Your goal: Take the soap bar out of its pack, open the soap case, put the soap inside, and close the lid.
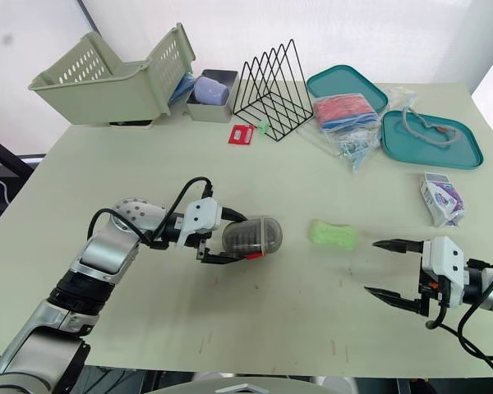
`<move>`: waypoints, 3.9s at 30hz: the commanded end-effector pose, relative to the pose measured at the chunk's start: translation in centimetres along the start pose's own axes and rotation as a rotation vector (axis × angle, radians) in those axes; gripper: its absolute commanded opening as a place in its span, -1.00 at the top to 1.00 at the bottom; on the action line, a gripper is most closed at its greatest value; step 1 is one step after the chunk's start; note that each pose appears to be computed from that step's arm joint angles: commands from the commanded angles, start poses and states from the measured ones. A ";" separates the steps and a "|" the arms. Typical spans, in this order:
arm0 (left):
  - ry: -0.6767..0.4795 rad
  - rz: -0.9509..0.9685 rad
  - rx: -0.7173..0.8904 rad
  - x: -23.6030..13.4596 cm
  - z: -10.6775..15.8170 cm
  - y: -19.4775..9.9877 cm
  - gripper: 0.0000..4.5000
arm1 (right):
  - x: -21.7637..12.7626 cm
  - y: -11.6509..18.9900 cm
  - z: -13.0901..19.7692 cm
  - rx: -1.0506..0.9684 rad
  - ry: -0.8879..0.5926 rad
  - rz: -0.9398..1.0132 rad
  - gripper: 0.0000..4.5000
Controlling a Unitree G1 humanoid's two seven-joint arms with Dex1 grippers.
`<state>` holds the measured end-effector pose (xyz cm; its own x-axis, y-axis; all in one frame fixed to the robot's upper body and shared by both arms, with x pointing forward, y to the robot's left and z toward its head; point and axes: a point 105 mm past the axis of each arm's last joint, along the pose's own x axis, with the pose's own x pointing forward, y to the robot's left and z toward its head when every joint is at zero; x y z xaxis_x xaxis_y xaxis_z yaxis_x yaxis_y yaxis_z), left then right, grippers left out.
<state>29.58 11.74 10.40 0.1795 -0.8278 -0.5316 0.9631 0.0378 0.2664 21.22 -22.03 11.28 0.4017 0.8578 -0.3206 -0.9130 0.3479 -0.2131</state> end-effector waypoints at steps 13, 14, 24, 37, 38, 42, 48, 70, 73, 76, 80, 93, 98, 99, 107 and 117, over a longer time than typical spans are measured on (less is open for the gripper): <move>-0.002 0.005 0.040 -0.2 1.1 0.2 -1.00 | 0.0 0.1 0.5 -0.029 -0.006 0.004 -0.99; -0.003 0.006 0.040 -0.2 1.1 0.2 -1.00 | 0.0 0.1 0.5 -0.029 -0.006 0.004 -0.99; 0.008 0.001 0.041 -0.3 0.7 0.1 -1.00 | 0.0 0.2 0.4 -0.027 -0.005 0.008 -0.99; 0.005 -0.004 0.026 -0.4 0.1 0.1 -0.55 | 0.0 0.2 0.0 -0.025 0.001 0.012 -1.00; 0.010 -0.002 0.031 -0.4 0.0 0.2 -0.55 | 0.0 0.2 0.0 -0.025 0.002 0.012 -1.00; 0.017 0.012 0.050 -0.3 -0.1 0.3 -0.55 | 0.0 0.2 -0.1 -0.026 0.004 0.013 -1.00; -0.008 0.030 0.062 -0.4 0.1 0.6 -0.55 | 0.2 0.0 0.8 -0.028 -0.012 0.017 -1.00; -0.339 0.106 0.409 0.1 5.3 0.2 -0.55 | 6.0 -2.0 10.6 0.812 -0.106 0.103 -1.00; -0.354 0.113 0.444 0.5 5.8 0.2 -0.55 | 7.2 -1.3 11.4 0.859 -0.095 0.146 -1.00; -0.364 0.116 0.453 0.7 6.2 0.2 -0.55 | 8.2 -0.7 11.5 0.877 -0.069 0.150 -1.00; -0.378 0.116 0.479 0.8 6.8 0.1 -0.55 | 9.5 -0.6 11.4 0.905 -0.046 0.134 -1.00; -0.401 0.142 0.507 0.7 8.3 0.5 -0.55 | 10.1 -0.6 10.9 0.979 -0.038 0.127 -1.00; -0.377 0.142 0.480 0.7 7.7 0.5 -0.55 | 9.7 -1.1 10.1 0.969 -0.024 0.081 -1.00; -0.369 0.139 0.475 0.7 7.5 0.5 -0.55 | 9.6 -1.2 10.0 0.963 -0.024 0.076 -1.00; -0.330 0.120 0.460 0.6 6.6 0.3 -0.55 | 8.5 -2.3 10.0 0.926 -0.028 0.030 -1.00; -0.371 0.129 0.476 0.9 7.8 0.4 -0.55 | 9.4 -1.6 9.8 0.956 -0.038 0.087 -1.00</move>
<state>28.91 7.24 14.64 0.1377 -0.9653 -0.2217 0.7670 -0.0376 0.6405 25.93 -11.09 17.07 0.3568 0.8881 -0.2898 -0.5967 0.4554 0.6607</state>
